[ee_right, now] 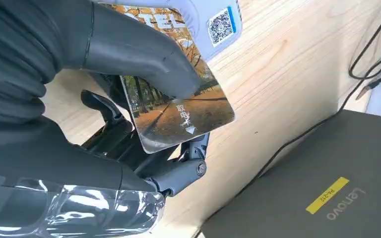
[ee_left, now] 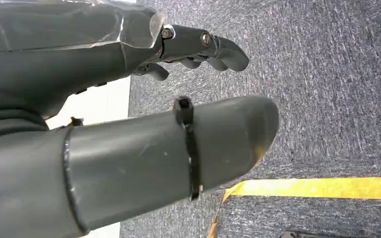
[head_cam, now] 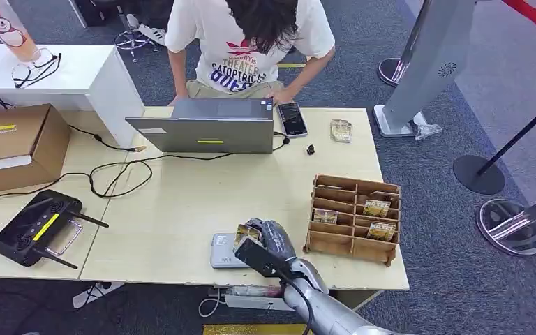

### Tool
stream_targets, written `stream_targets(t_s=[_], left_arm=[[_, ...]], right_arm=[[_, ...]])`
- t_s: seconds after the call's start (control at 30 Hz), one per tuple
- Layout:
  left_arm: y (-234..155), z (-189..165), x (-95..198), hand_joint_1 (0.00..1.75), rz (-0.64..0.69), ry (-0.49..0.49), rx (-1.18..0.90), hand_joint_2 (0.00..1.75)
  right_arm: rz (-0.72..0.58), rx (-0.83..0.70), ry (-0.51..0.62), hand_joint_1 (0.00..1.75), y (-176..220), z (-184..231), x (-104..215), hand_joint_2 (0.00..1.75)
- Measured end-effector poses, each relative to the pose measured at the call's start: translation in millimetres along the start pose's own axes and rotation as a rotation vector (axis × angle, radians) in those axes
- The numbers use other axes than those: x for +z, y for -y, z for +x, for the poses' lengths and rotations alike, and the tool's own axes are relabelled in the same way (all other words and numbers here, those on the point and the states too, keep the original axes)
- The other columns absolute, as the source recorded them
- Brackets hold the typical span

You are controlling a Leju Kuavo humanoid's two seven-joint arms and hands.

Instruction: Pass the card to the sensor for recognition and then transmit it.

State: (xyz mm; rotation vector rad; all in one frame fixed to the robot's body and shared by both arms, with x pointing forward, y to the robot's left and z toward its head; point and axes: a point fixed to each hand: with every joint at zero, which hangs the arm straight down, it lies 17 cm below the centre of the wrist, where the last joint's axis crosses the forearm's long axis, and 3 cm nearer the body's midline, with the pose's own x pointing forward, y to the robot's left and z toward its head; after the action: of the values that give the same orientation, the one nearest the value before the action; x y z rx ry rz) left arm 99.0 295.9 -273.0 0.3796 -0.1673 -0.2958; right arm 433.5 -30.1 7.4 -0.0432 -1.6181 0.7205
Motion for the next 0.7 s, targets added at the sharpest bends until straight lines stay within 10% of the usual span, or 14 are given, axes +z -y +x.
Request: stream_targets(t_s=[0.7], left_arm=[[0.4, -0.1, 0.1, 0.0, -0.002, -0.002, 0.008, 0.0]], right_arm=[[0.018, 0.033, -0.052, 1.75, -1.2, -16.3, 4.5, 1.75]])
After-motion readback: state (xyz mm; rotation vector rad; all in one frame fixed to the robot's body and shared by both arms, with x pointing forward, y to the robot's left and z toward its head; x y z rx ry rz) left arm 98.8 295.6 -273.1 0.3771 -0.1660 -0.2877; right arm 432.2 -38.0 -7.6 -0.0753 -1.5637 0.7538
